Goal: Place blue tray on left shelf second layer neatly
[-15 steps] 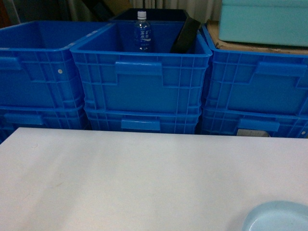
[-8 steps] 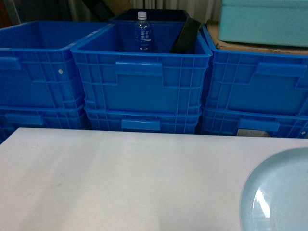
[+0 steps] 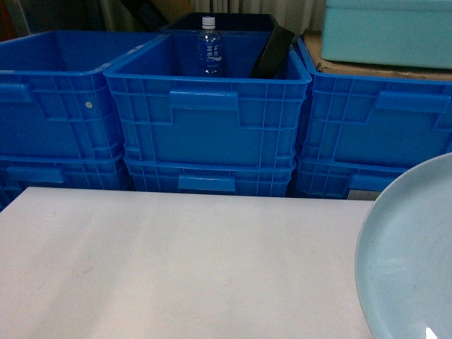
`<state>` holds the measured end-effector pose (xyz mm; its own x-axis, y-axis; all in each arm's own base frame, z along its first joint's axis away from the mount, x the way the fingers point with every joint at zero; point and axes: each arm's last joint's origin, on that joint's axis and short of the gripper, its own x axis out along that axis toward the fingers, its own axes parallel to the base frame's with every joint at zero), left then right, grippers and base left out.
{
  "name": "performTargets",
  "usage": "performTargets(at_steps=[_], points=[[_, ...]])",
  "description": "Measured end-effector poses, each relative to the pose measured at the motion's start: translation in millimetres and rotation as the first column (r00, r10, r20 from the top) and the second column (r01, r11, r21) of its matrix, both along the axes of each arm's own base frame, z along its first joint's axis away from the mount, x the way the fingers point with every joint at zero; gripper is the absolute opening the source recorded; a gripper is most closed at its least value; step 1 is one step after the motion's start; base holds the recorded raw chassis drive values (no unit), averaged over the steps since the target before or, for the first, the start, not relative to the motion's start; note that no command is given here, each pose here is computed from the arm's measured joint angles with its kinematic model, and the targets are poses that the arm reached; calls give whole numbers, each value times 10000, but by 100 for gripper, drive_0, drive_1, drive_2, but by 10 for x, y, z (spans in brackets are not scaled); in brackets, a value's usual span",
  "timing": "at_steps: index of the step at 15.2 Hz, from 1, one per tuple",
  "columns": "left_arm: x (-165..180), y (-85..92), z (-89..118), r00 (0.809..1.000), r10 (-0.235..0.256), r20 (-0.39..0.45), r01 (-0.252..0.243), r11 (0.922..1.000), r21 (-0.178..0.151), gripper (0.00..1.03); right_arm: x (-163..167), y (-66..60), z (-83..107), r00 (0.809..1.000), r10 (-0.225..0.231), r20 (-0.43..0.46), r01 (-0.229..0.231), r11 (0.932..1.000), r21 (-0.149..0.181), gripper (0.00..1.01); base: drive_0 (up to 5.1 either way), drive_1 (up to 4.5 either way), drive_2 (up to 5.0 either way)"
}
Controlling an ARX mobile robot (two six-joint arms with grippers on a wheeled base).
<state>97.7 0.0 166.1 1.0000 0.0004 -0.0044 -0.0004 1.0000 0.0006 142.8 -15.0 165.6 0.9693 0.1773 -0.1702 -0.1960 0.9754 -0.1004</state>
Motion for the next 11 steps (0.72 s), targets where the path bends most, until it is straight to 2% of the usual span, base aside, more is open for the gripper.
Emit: performTargets(at_steps=[3, 6, 8, 11], points=[[0, 0, 0, 10000, 0, 0, 0, 10000, 0, 98, -62, 128, 120, 9972, 509, 556, -511, 9987, 12, 2, 0, 0, 0], [0, 0, 0, 10000, 0, 0, 0, 10000, 0, 98, -110, 227, 153, 9950, 780, 621, -782, 9969, 0, 2, 0, 0, 0], [0, 0, 0, 10000, 0, 4, 0, 10000, 0, 98, -209, 268, 194, 9927, 799, 899, -803, 9968, 16, 2, 0, 0, 0], [0, 0, 0, 10000, 0, 4, 0, 10000, 0, 98, -329, 253, 250, 9875, 552, 1474, -556, 9985, -9, 2, 0, 0, 0]])
